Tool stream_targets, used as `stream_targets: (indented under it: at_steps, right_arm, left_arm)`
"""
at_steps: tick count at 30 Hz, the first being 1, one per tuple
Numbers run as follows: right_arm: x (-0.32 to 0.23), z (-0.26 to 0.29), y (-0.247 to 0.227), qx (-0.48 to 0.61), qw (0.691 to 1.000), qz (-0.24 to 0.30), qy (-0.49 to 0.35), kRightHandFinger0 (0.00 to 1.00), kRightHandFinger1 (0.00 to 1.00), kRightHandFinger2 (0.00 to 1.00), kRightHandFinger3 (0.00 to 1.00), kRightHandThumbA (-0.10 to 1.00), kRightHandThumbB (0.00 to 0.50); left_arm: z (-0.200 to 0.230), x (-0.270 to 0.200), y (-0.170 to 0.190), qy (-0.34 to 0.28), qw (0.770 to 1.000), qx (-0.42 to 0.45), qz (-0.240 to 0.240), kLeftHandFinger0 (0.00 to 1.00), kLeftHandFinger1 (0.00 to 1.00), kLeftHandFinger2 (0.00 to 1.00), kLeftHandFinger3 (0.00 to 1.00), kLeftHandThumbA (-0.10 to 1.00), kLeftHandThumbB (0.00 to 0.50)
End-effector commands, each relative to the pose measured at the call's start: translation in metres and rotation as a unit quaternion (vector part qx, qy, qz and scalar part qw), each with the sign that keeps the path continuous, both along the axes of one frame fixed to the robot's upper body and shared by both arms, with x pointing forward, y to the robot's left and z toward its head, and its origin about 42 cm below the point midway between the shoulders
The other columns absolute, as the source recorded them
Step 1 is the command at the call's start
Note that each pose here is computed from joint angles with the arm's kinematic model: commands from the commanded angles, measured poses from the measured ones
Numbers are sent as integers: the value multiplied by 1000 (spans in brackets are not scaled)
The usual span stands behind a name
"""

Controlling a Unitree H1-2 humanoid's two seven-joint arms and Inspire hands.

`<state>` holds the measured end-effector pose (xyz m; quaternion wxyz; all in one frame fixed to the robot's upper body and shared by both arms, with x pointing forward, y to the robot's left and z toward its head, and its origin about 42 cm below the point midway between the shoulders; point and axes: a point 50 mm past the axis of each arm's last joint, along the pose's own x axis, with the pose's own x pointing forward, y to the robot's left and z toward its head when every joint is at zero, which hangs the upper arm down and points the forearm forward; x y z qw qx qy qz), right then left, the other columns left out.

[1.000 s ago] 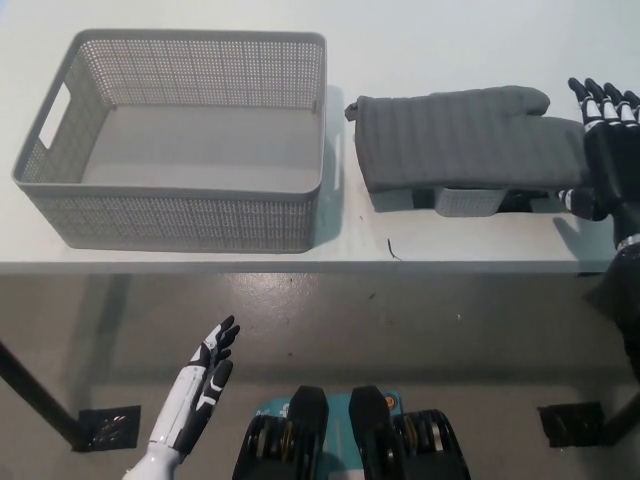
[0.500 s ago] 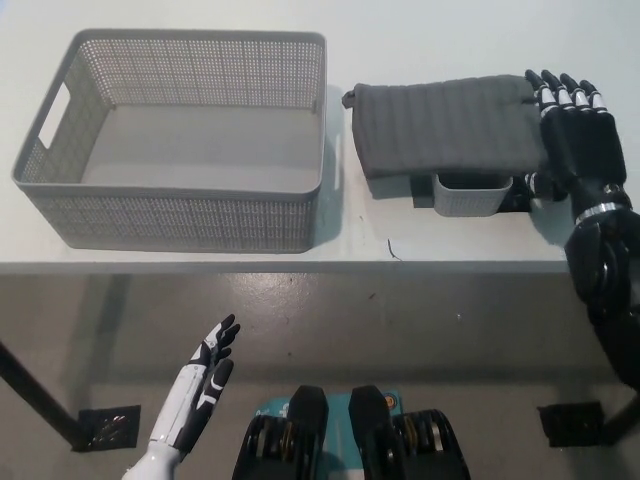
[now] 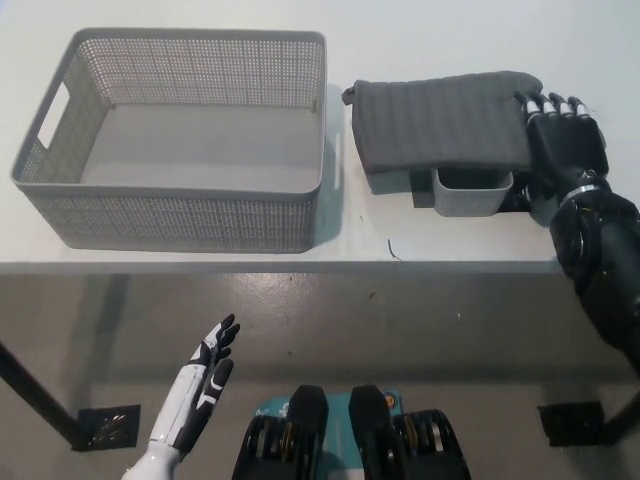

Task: Usethe right hand to pick up a oven gloves on top of a leveled container and place it into another larger container on the left side

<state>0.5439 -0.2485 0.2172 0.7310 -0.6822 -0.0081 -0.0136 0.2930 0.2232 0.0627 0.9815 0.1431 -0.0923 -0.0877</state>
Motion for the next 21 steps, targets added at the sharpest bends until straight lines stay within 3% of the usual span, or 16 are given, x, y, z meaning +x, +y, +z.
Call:
stream_targets:
  at_steps: [1,2,3,5,6,7,8,9,13,16,21]
  right_arm:
    - [17,35,8,41,991,16,-130,493,570,663,626,214,269]
    - [14,33,7,50,983,20,-178,23,90,265,287,-85,269]
    - [12,32,7,59,976,24,-206,5,18,182,262,-97,237]
    - [9,30,8,85,966,42,-239,0,207,612,669,-100,196]
    - [9,30,10,87,966,44,-241,0,215,631,713,-100,177]
    - [9,31,11,91,964,48,-244,0,306,713,856,-100,191]
    - [8,31,11,94,963,51,-248,0,335,745,891,-100,201]
    - [7,32,10,96,960,57,-258,0,345,744,914,-100,204]
    - [6,36,9,109,950,67,-284,0,274,705,862,-100,164]
    - [6,39,10,107,946,63,-300,0,243,673,811,-100,167]
    - [5,59,12,123,925,74,-353,0,250,698,805,-100,145]
  left_arm:
    - [12,8,2,-35,999,-1,-7,1000,1000,1000,1000,1000,212]
    - [12,8,2,-33,999,-1,-6,1000,1000,1000,1000,1000,205]
    - [12,8,2,-33,999,0,-5,1000,1000,1000,1000,1000,204]
    - [12,9,3,-36,999,3,-4,1000,1000,1000,1000,1000,197]
    - [13,9,3,-37,999,4,-3,1000,1000,1000,1000,1000,197]
    - [13,9,3,-34,999,-2,-3,1000,1000,1000,1000,1000,206]
    - [13,9,2,-34,999,-2,-4,1000,1000,1000,1000,1000,210]
    - [13,9,2,-33,999,-2,-4,1000,1000,1000,1000,1000,212]
    - [13,9,3,-32,999,-3,-7,1000,1000,1000,1000,1000,215]
    - [14,8,3,-31,999,0,-6,1000,1000,1000,1000,1000,217]
    - [14,11,3,-34,999,0,-4,1000,1000,1000,1000,1000,220]
